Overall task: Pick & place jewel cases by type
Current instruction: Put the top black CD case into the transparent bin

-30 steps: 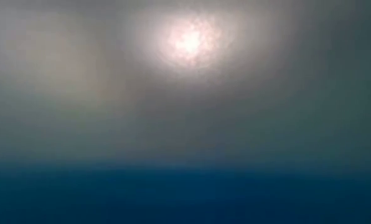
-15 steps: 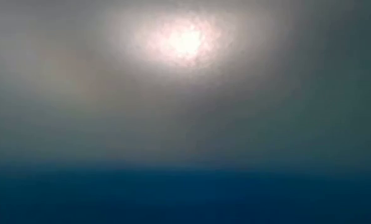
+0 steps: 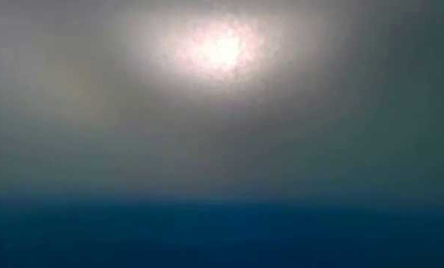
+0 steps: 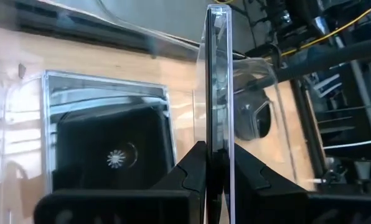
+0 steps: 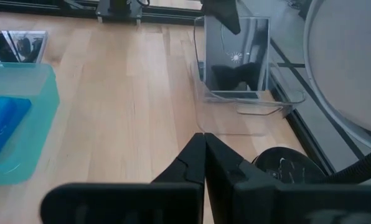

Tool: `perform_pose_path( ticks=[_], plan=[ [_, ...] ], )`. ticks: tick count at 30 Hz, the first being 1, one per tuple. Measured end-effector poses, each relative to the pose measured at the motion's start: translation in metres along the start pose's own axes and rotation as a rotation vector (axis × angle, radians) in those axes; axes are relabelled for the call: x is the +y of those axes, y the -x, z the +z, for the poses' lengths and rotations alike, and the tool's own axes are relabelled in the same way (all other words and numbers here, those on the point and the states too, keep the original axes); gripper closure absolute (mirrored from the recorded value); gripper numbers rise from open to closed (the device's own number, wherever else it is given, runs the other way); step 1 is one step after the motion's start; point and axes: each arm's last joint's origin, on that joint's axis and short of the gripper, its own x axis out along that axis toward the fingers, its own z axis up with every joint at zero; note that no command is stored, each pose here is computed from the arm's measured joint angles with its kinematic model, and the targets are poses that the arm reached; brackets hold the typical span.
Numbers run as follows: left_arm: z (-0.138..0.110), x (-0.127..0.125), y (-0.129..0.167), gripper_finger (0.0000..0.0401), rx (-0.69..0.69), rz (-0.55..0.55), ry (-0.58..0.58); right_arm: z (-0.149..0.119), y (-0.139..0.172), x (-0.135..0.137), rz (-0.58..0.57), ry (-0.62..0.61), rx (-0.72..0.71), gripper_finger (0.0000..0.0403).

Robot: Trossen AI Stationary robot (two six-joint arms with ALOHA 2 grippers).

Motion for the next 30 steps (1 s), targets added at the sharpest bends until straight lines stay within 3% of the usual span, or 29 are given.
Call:
perform_pose_path(
  ticks=[16,30],
  plan=[
    [-0.005,0.011,-0.014,0.0366,0.042,0.054,0.009,0.0,0.0,0.0,0.0,0.001,0.001,0.0397],
    [-0.004,0.013,-0.014,0.0272,0.058,0.055,-0.016,0.0,0.0,0.0,0.0,0.004,0.001,0.0397]
  ],
)
